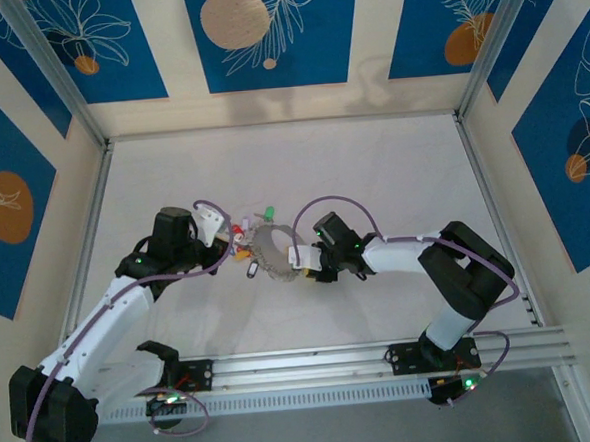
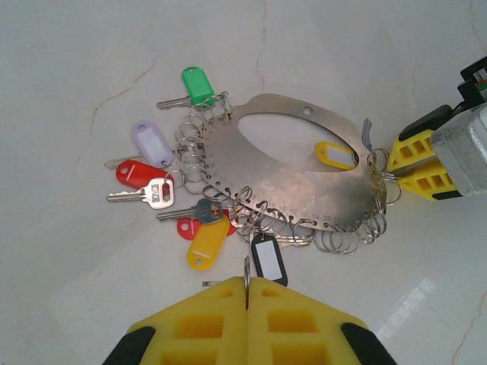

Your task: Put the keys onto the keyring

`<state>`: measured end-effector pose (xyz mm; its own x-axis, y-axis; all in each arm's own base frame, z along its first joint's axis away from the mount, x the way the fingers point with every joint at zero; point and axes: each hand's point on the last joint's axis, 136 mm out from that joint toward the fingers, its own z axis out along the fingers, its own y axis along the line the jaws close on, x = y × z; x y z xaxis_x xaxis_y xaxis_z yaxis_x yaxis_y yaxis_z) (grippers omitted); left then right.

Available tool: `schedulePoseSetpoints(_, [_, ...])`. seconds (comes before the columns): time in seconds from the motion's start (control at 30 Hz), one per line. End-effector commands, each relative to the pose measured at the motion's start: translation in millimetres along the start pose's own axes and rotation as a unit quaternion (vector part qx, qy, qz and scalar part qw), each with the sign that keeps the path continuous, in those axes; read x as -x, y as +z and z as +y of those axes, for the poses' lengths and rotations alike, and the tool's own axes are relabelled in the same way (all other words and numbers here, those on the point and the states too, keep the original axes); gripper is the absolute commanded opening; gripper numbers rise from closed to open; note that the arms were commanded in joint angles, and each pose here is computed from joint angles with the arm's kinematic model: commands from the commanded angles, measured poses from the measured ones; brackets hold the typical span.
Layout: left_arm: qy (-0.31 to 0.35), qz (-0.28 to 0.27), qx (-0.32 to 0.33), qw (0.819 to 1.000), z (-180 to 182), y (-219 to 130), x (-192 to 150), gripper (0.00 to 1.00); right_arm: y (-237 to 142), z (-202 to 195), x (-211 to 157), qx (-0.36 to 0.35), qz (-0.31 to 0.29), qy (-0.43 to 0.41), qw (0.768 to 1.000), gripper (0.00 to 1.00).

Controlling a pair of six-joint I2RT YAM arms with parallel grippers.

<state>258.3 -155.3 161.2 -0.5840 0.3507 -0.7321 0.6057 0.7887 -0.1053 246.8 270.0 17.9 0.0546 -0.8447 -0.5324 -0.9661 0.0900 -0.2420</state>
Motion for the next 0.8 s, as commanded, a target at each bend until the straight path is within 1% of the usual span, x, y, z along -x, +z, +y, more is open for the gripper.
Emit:
schedulePoseSetpoints(0.0, [0.003,-0.011,-0.004,1.000,-1.2,-1.8,2.7,0.00,-1.5,4.7,-7.2,0.000,0.015,0.016,1.000,0.18])
schedulePoseSetpoints(0.2, [0.003,-0.010,-0.002,1.000,-1.0,-1.6,1.6,0.00,0.7,4.3,-3.9,-0.006,0.012,0.015,1.000,0.18])
schedulePoseSetpoints(0.33, [0.004,-0.011,-0.002,1.000,-0.9,-1.6,2.3,0.00,2.3,0.0,-2.8,-0.026,0.014,0.011,1.000,0.18])
schedulePoseSetpoints(0.57, [0.003,-0.010,-0.003,1.000,-1.1,-1.5,1.8,0.00,4.2,-1.4,-5.5,-0.036,0.015,0.007,0.999,0.13])
schedulePoseSetpoints(0.77, [0.004,-0.011,-0.004,1.000,-1.6,-1.8,2.3,0.00,2.4,-1.9,-7.6,-0.044,0.017,0.006,0.999,0.12])
